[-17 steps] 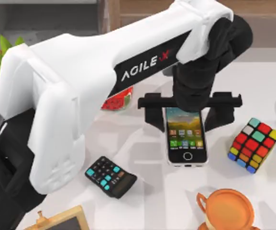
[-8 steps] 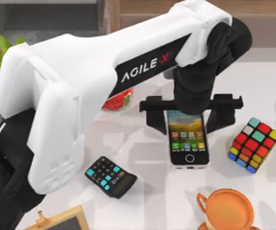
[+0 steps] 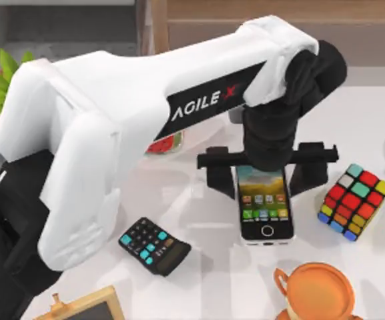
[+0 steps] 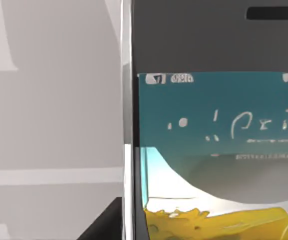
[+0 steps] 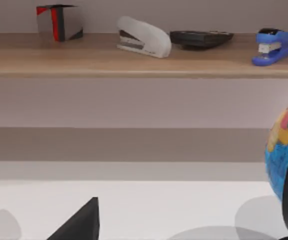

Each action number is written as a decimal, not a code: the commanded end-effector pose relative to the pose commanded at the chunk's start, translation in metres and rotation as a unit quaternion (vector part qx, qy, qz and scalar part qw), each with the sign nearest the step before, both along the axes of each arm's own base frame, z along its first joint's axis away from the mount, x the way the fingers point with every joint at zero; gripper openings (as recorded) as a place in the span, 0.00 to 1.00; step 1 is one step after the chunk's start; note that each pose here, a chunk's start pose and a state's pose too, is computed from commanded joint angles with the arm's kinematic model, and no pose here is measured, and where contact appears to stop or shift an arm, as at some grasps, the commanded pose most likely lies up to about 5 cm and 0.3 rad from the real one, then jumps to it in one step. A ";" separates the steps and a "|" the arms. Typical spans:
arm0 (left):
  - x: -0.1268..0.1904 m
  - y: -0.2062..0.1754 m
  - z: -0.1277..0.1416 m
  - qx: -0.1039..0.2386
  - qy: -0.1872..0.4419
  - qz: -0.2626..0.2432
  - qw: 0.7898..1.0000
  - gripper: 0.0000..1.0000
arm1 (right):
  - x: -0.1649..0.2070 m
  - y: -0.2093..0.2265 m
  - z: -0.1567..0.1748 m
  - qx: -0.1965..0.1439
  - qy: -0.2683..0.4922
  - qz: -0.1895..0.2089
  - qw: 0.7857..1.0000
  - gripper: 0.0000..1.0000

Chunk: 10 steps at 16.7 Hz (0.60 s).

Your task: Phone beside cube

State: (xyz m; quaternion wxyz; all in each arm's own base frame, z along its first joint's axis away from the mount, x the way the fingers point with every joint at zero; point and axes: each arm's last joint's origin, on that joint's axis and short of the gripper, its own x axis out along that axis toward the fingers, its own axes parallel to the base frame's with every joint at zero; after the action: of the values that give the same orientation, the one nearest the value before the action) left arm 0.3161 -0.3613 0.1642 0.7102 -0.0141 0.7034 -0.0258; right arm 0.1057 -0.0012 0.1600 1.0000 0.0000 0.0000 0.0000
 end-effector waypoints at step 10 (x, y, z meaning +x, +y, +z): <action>0.002 0.001 -0.028 0.028 -0.015 -0.001 1.000 0.00 | 0.000 0.000 0.000 0.000 0.000 0.000 1.000 1.00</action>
State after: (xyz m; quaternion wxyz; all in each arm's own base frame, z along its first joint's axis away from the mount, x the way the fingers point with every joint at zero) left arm 0.3182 -0.3598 0.1363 0.7205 0.0070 0.6934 -0.0074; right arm 0.1057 -0.0012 0.1600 1.0000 0.0000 0.0000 0.0000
